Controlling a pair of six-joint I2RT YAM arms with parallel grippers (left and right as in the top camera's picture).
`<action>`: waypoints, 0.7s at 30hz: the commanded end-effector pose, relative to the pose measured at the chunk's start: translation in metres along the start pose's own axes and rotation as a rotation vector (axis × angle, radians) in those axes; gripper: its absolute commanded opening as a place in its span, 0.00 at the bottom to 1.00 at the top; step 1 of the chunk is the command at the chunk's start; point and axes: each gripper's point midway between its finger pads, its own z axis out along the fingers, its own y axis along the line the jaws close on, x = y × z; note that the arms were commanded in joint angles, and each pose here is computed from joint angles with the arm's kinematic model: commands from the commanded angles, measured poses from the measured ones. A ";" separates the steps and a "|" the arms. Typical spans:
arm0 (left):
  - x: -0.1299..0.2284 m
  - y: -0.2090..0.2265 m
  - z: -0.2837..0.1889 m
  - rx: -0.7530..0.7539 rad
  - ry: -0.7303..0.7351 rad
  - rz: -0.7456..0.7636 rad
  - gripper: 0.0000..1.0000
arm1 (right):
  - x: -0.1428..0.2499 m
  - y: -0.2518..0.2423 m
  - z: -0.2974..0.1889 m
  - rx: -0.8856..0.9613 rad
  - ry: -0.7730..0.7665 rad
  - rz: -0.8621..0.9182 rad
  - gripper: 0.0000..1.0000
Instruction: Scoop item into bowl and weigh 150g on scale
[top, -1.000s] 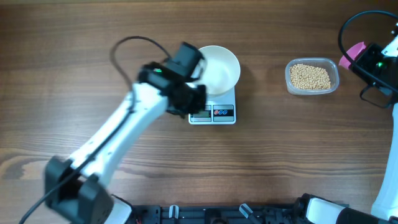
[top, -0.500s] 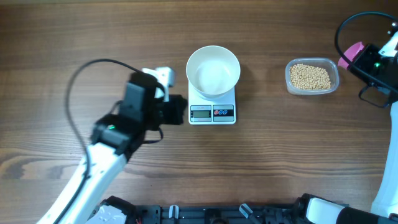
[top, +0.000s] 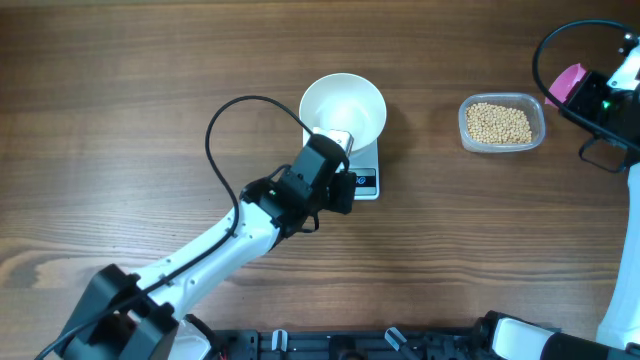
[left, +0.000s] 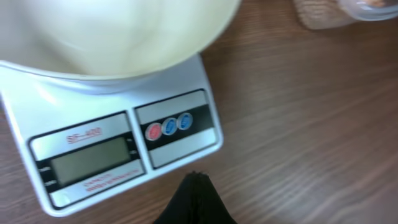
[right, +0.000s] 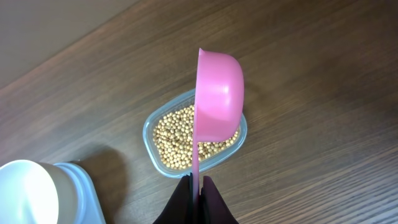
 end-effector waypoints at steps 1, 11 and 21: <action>0.005 0.011 0.011 -0.058 0.012 0.033 0.04 | -0.002 0.003 0.003 -0.013 -0.007 -0.020 0.04; 0.000 0.010 0.030 -0.045 -0.013 0.079 0.04 | -0.003 0.003 0.003 -0.014 -0.008 -0.019 0.04; 0.008 0.015 0.043 -0.056 0.015 0.201 0.04 | -0.003 0.003 0.003 -0.014 -0.011 -0.019 0.04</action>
